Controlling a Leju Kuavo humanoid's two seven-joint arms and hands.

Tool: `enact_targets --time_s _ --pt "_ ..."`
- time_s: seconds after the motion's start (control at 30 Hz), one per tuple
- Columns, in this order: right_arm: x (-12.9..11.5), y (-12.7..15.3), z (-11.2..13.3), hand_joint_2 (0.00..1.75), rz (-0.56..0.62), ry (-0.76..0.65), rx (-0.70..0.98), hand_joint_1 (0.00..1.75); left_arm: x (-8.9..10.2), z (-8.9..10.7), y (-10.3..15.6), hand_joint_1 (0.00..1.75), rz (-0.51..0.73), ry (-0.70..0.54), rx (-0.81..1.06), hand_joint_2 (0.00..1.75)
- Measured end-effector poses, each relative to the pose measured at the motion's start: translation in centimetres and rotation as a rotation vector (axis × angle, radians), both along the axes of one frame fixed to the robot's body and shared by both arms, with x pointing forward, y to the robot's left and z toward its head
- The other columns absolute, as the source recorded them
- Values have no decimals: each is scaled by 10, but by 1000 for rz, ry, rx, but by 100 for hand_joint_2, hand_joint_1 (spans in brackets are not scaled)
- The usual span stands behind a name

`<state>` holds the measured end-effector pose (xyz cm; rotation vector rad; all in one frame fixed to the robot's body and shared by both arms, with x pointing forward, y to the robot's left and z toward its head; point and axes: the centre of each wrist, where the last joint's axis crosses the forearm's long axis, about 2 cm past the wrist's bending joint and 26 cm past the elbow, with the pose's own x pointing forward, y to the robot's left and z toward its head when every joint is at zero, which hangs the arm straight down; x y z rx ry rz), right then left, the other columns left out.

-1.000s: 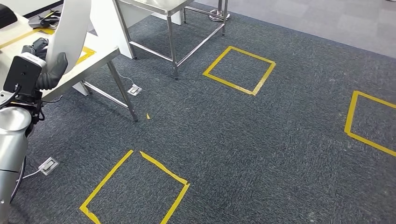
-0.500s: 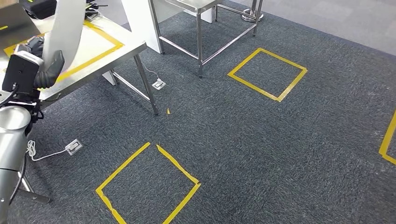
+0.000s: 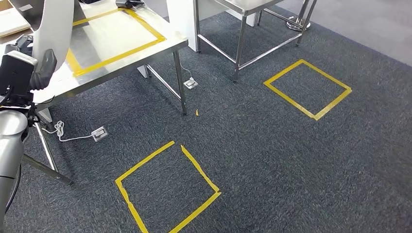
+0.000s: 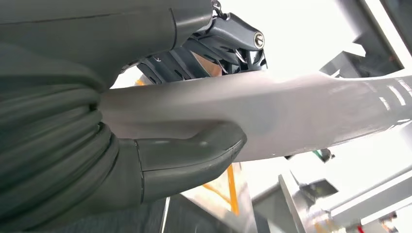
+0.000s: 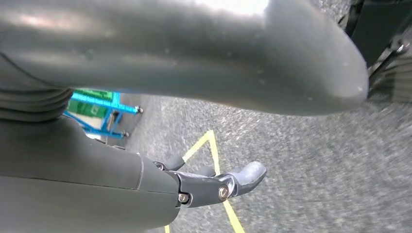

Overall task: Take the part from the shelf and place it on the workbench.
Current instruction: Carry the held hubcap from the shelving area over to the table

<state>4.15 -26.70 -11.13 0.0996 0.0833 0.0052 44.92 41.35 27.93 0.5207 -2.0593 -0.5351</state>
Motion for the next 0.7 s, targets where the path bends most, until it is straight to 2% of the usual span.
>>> enact_targets --time_s 0.37,0.7 --pt "-2 0 0 0 -13 1 -10 0 4 -4 -17 175 7 -3 -23 175" --pt "-2 1 0 0 -15 4 -5 0 1 -15 -19 175 12 16 -33 175"
